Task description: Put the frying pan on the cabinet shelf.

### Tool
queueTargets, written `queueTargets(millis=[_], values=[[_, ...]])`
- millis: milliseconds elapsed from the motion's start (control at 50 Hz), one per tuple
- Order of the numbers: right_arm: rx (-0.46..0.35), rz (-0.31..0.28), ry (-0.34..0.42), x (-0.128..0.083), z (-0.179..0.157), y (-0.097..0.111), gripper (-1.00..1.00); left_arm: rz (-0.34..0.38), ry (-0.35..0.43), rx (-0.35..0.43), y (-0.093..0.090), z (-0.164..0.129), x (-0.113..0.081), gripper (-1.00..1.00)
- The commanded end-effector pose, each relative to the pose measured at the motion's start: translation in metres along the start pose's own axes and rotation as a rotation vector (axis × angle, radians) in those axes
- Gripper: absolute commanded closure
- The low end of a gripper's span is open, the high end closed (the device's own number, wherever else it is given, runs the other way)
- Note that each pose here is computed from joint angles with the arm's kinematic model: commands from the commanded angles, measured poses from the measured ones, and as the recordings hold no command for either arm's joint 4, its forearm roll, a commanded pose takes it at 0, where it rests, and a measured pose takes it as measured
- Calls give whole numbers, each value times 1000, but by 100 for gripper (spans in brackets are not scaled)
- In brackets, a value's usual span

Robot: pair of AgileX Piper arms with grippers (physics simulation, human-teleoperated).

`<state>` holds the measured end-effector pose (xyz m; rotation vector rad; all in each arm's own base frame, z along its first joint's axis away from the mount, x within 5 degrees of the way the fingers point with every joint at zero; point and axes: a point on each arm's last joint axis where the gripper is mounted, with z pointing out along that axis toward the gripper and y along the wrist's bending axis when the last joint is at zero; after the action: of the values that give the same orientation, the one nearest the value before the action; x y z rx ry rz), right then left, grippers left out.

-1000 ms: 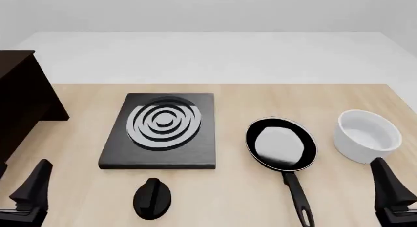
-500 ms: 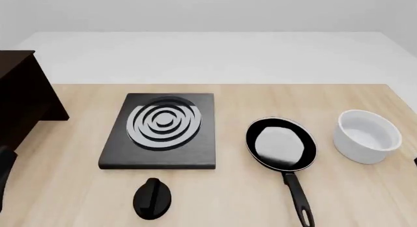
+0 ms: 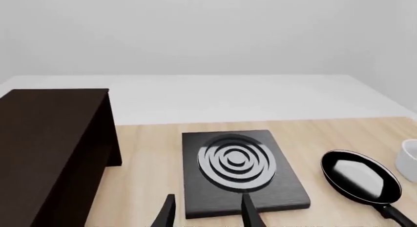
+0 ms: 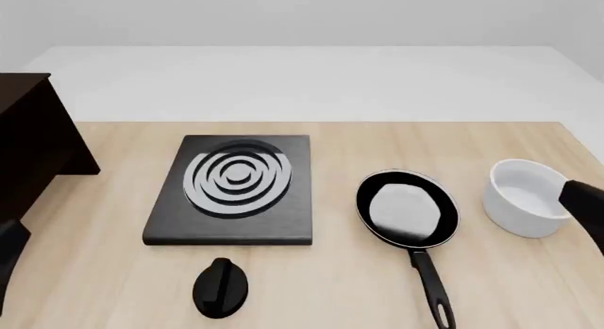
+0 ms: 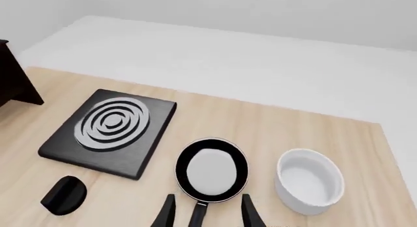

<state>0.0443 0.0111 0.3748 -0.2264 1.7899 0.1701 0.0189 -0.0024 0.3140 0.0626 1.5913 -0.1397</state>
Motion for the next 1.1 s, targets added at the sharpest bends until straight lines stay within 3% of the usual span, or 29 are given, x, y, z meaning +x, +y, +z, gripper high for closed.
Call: queueTargets(millis=[20, 60, 100, 120, 180, 220, 260, 340, 420, 480, 560, 720, 800, 880, 1060, 1100], values=[[-96, -102, 118, -9, 31, 7, -100, 4, 6, 10, 0, 0, 1, -100], [-77, -72, 124, -10, 32, 6, -100, 15, 4, 15, 0, -1, 2, -100], [-93, -93, 172, -7, 41, 8, -100, 12, 12, 16, 0, 0, 4, -100], [-77, -20, 185, -7, 43, 7, -100, 11, 11, 17, 0, 0, 4, -100], [-94, -46, 206, -7, 47, 9, -100, 9, 12, 17, 0, 0, 3, -100], [-53, 16, 234, -7, 51, 6, -100, 4, 10, 15, 0, 0, 3, -100], [-82, -31, 259, -6, 56, 9, -100, 5, 12, 16, 0, 1, 4, -100], [-73, 2, 266, -9, 60, 9, -100, -14, 15, 23, 0, 2, 5, -100], [-106, -20, 337, 0, 74, 14, -100, -9, 14, 29, 0, 2, 4, -100], [-114, 13, 374, 1, 80, 17, -100, -9, 15, 30, 0, 1, 6, -100], [-98, 0, 427, 3, 90, 16, -100, -9, 16, 33, 0, 2, 8, -100], [-140, -18, 526, 7, 100, 25, -100, -11, 7, 29, 0, 1, 8, -100], [-124, -7, 532, 3, 105, 23, -100, 3, 7, 20, 0, 1, 8, -100], [-133, -18, 586, 13, 115, 27, -100, 0, 6, 17, 0, 0, 6, -100], [-111, -26, 596, 13, 129, 23, -100, -2, 12, 33, 0, 1, 8, -100], [-108, -29, 602, 16, 131, 23, -100, -32, 12, 30, 0, 0, 6, -100]])
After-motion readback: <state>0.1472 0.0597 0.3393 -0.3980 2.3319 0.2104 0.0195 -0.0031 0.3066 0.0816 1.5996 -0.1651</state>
